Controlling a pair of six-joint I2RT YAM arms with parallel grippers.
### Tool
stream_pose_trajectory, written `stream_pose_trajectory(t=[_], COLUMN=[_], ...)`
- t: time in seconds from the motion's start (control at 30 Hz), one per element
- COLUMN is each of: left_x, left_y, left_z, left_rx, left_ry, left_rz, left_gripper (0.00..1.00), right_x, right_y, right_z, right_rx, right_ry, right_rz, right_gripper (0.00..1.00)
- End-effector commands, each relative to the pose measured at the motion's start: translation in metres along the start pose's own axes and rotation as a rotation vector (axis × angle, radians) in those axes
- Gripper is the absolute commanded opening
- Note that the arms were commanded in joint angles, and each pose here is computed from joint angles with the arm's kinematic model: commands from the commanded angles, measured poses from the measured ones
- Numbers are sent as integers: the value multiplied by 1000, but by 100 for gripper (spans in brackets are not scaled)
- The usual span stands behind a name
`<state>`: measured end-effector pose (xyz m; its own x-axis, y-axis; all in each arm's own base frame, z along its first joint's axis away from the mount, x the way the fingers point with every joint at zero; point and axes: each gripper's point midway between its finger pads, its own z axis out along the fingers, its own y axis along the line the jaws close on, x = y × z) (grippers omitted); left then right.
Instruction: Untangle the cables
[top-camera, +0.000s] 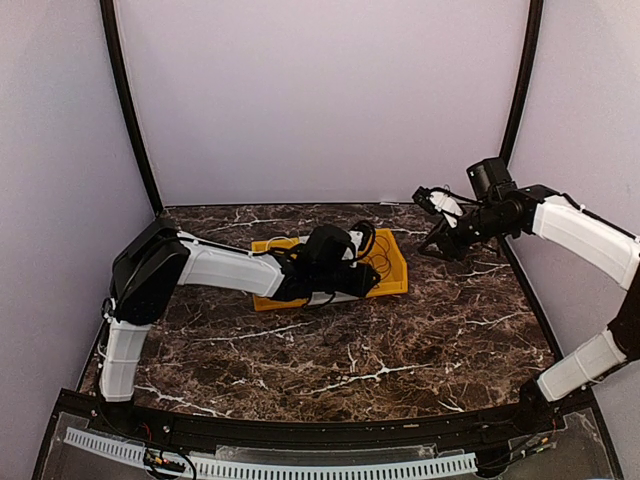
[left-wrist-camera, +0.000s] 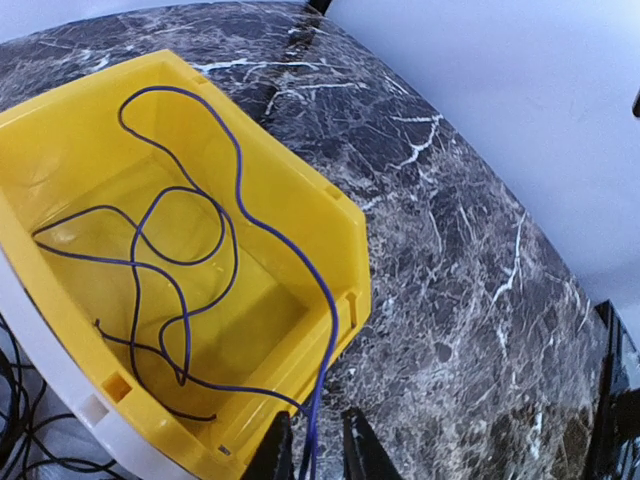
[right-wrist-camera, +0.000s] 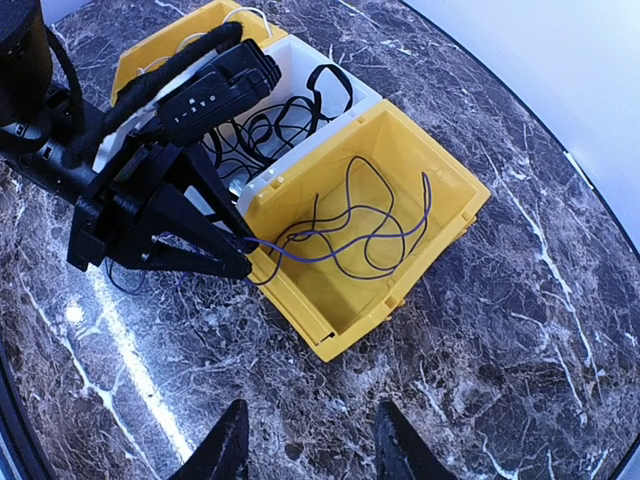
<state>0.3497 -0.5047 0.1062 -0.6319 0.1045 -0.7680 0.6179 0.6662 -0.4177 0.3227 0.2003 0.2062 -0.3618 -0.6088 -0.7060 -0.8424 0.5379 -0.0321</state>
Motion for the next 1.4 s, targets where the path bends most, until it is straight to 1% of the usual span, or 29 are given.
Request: stream_pose_trajectory(t=[0.0, 0.03, 0.1, 0.13, 0.23, 0.3, 0.33, 0.37, 0.43, 0.57, 0.67, 0.73, 0.77, 0.83, 0.87, 0.9, 0.93, 0.97, 1.0, 1.03, 1.07, 1.1, 1.13, 1.17, 1.2, 1.33, 1.37], left_x=[-11, -14, -21, -27, -44, -49, -43, -52, -55, -48, -43, -43, -45, -52, -57, -62, -68, -73, -80, -85, -90, -93, -96, -98, -97, -86, -87], left_y=[-10, -9, -5, 0, 24, 35, 43, 42, 45, 53, 56, 54, 51, 43, 39, 34, 30, 27, 23, 20, 16, 13, 10, 8, 6, 5, 2], left_z=[-1, -1, 0, 0, 6, 13, 20, 23, 35, 58, 65, 64, 62, 55, 52, 44, 40, 30, 24, 13, 6, -6, -12, -24, -35, -67, -73], left_rx=[53, 49, 22, 5, -93, -123, -144, -144, -150, -180, -192, -184, -176, -149, -132, -118, -107, -100, -88, -86, -79, -74, -65, -62, -56, -48, -38], left_ry=[2, -10, -35, -47, -82, -88, -76, -95, -99, -65, -51, -41, -38, -43, -55, -61, -80, -91, -115, -126, -145, -150, -162, -166, -165, -156, -170], left_rz=[17, 17, 17, 8, -53, -78, -82, -89, -91, -101, -119, -115, -112, -95, -79, -74, -65, -61, -52, -47, -36, -29, -17, -4, 5, 40, 55], left_gripper=[12, 7, 1, 0, 0, 0, 0, 0, 0, 0, 0, 0, 1, 12, 22, 26, 34, 38, 44, 46, 50, 52, 57, 60, 62, 65, 65], right_x=[2, 3, 4, 4, 1, -2, -3, -3, -4, -6, -9, -17, -21, -33, -39, -45, -48, -54, -60, -66, -71, -73, -75, -77, -81, -89, -89], right_y=[-6, -6, -5, -6, 1, 0, -1, -2, -3, -2, 13, 30, 41, 67, 81, 94, 106, 115, 123, 126, 130, 135, 141, 145, 148, 151, 152], right_z=[-12, -15, -21, -27, -38, -43, -44, -45, -46, -48, -53, -63, -70, -89, -101, -113, -125, -138, -150, -157, -164, -172, -178, -184, -189, -195, -194], right_rx=[38, 41, 34, 26, -44, -46, -40, -33, -24, -34, -103, -186, -243, -385, -462, -538, -605, -650, -701, -720, -725, -723, -722, -724, -732, -760, -763], right_ry=[-17, -21, -40, -57, -104, -119, -123, -123, -123, -126, -150, -198, -224, -296, -333, -376, -413, -473, -513, -535, -565, -595, -620, -641, -650, -661, -655], right_rz=[7, 10, 17, 28, 55, 58, 57, 54, 51, 48, 31, 7, -11, -61, -85, -119, -147, -215, -209, -207, -229, -266, -300, -324, -330, -324, -323], right_gripper=[39, 38, 37, 37, 37, 37, 37, 37, 37, 37, 38, 40, 42, 49, 53, 60, 66, 70, 73, 76, 78, 81, 83, 85, 85, 84, 83])
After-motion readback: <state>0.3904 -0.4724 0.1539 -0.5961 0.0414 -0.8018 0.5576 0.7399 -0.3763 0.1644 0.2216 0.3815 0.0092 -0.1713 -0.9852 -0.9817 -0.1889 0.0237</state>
